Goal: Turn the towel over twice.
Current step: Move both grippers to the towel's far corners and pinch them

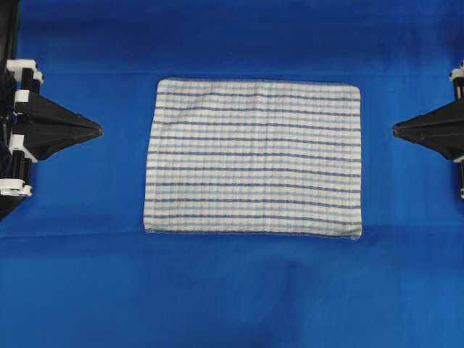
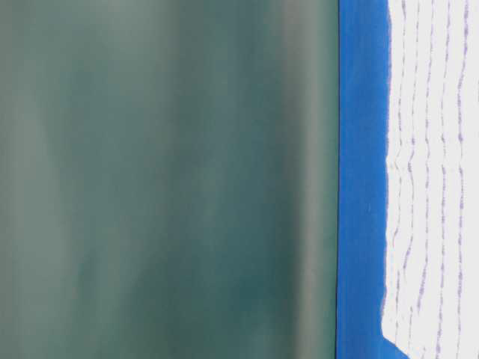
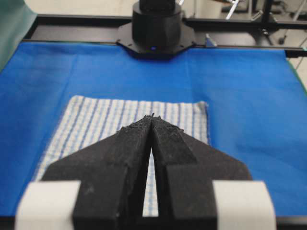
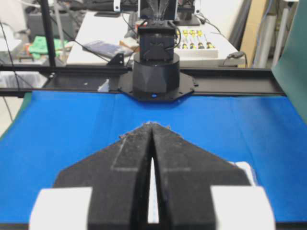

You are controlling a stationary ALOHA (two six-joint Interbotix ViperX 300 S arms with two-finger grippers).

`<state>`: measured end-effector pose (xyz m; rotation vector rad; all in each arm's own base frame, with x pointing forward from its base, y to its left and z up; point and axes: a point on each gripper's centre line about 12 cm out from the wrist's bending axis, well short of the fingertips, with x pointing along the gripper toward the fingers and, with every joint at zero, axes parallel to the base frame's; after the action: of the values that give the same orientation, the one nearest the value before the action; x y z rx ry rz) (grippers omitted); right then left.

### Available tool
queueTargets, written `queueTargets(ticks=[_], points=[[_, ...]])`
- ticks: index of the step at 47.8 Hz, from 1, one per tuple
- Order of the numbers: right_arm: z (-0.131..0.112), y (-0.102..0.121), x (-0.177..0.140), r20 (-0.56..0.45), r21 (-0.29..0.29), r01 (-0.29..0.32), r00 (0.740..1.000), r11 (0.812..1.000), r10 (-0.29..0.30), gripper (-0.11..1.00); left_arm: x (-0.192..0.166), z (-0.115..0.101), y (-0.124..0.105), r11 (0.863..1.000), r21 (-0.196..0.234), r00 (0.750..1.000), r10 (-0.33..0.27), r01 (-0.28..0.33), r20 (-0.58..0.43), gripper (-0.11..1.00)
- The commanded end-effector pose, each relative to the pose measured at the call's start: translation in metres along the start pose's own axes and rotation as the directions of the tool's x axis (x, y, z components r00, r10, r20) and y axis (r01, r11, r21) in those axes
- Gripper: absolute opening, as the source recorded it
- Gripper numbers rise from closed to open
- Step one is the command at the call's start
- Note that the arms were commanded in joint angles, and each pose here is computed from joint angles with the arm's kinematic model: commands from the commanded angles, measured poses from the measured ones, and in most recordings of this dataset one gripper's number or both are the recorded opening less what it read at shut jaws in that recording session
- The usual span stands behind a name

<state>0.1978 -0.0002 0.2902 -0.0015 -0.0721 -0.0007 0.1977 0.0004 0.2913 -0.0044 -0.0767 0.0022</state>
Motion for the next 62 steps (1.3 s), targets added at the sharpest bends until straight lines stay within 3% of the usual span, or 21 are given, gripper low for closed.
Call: queueTargets(ticks=[1, 9, 17, 31, 35, 43, 47, 54, 62], points=[[0.011, -0.005, 0.003, 0.028, -0.017, 0.026, 0.999, 1.0, -0.026, 0.0, 0.005, 0.01, 0.001, 1.0, 0.002, 1.0, 0.005, -0.005, 0.026, 0.0], [0.002, -0.026, 0.005, -0.046, 0.0, 0.129, 0.991, 0.992, -0.129, 0.0, 0.006, 0.007, 0.009, 0.998, 0.034, 0.999, 0.043, -0.044, 0.016, 0.0], [-0.014, -0.048, 0.006, -0.127, 0.017, 0.231, 0.966, 0.973, -0.227, 0.0, 0.014, -0.007, 0.03, 0.989, 0.045, 0.989, 0.141, -0.139, -0.039, 0.0], [-0.053, -0.08, 0.013, -0.289, 0.044, 0.369, 0.894, 0.928, -0.342, 0.01, 0.029, -0.042, 0.06, 0.967, 0.056, 0.958, 0.255, -0.249, -0.132, 0.02], [-0.067, -0.089, 0.017, -0.345, 0.042, 0.399, 0.866, 0.916, -0.361, 0.03, 0.035, -0.056, 0.069, 0.959, 0.059, 0.943, 0.282, -0.276, -0.174, 0.18], [-0.104, -0.108, 0.021, -0.48, 0.019, 0.453, 0.786, 0.891, -0.389, 0.52, 0.043, -0.085, 0.09, 0.939, 0.064, 0.905, 0.342, -0.337, -0.253, 0.69], [-0.121, -0.116, 0.021, -0.535, 0.015, 0.479, 0.745, 0.877, -0.398, 0.64, 0.047, -0.102, 0.1, 0.931, 0.066, 0.883, 0.363, -0.36, -0.297, 0.87], [-0.15, -0.129, 0.02, -0.606, 0.009, 0.52, 0.683, 0.854, -0.409, 0.59, 0.052, -0.126, 0.115, 0.916, 0.071, 0.851, 0.394, -0.395, -0.347, 0.86], [-0.174, -0.138, 0.019, -0.644, 0.003, 0.542, 0.644, 0.84, -0.413, 0.59, 0.057, -0.159, 0.13, 0.902, 0.078, 0.812, 0.417, -0.424, -0.409, 0.86]])
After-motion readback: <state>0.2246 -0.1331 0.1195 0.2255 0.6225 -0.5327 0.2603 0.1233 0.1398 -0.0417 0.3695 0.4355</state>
